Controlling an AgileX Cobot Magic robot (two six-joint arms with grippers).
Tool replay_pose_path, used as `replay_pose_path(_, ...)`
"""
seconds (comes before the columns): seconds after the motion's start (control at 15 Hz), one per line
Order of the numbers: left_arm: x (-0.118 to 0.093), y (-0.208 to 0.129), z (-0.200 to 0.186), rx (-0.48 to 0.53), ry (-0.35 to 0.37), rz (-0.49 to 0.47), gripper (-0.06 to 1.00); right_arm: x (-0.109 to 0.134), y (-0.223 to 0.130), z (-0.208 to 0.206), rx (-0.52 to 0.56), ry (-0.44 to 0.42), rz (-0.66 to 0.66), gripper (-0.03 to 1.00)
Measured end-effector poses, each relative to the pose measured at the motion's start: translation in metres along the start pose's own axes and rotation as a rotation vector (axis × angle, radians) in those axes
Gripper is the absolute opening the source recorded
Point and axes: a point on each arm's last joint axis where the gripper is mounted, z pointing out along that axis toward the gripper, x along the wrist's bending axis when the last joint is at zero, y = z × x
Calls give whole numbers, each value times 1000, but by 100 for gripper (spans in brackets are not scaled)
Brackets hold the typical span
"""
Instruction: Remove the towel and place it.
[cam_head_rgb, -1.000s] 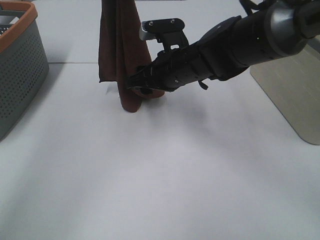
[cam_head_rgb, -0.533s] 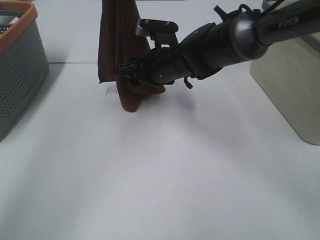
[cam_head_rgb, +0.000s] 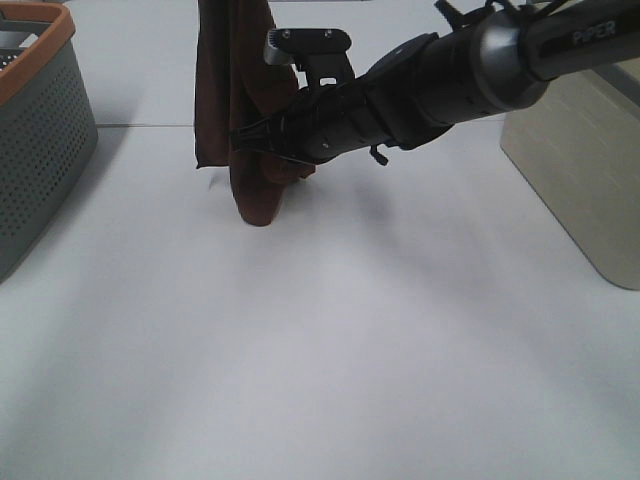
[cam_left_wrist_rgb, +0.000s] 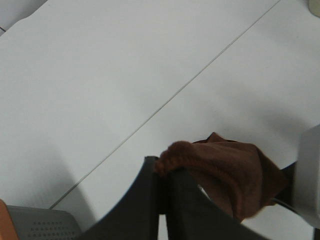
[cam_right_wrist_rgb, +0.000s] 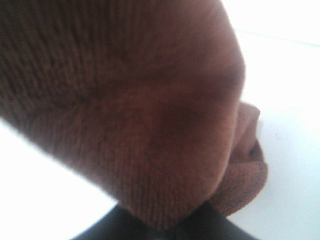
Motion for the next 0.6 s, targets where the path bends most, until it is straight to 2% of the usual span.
replay_pose_path(0.07, 3, -2, 0, 21, 15, 10, 1, -5, -4, -25, 15, -3, -104, 0)
replay_pose_path(0.27, 3, -3, 0, 27, 16, 12, 1, -12, -10, -59, 30, -3, -240, 0)
replay_pose_path(0.4, 2, -7, 0, 68, 6, 31, 1, -15, -2, -89, -9, -1, -320, 0)
replay_pose_path(0.6, 3, -13, 6, 111, -8, 32, 1, -20, 17, -120, -102, -58, -423, 0)
